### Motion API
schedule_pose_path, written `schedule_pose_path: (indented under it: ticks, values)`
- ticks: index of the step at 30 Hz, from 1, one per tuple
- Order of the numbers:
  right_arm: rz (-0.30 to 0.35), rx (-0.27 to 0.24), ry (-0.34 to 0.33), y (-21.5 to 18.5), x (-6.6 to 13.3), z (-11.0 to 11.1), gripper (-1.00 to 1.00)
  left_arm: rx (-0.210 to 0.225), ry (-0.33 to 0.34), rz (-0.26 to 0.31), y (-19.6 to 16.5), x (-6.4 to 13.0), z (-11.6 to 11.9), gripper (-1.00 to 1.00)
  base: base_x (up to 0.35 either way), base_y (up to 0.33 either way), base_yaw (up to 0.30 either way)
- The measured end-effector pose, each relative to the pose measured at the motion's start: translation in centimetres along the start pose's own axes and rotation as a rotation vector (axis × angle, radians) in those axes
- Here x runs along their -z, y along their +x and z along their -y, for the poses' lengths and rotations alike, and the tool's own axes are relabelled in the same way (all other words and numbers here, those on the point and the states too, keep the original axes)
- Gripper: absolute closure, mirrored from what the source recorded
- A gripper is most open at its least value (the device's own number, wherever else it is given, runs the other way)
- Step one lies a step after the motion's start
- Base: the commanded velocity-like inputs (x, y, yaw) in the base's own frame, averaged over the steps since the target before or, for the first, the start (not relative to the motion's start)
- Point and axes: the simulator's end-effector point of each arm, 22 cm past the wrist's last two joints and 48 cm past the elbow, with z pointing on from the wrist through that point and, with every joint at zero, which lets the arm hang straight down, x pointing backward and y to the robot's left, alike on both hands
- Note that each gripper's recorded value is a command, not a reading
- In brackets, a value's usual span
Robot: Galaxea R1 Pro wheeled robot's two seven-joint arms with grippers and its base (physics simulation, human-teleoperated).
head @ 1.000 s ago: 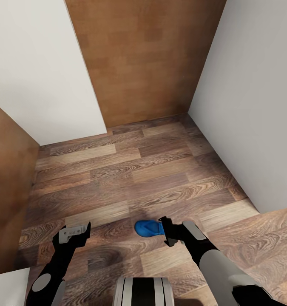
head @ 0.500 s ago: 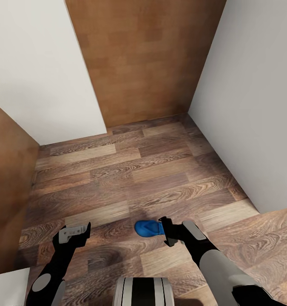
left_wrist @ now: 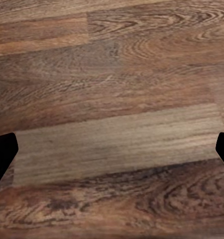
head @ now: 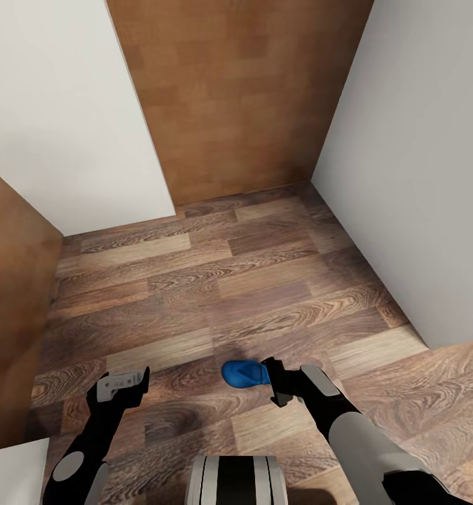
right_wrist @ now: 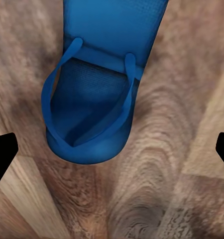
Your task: In the bedroom, move the book from the bed onto either nightstand, and place the two sandals side by side next to the bed.
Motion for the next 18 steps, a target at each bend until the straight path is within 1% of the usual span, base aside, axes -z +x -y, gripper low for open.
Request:
schedule_pose_path:
  ticks: [15,18]
  values:
    - [0.0,0.0,0.0,0.0,-0.01,0.03,-1.0,-0.001,0.005,0.0,0.02,0.01,0.23,-1.0,0.01,0.0,0.0]
    - [0.0,0.0,0.0,0.0,0.01,0.0,-1.0,-0.001,0.005,0.0,0.01,0.02,0.23,-1.0,0.111,0.0,0.0]
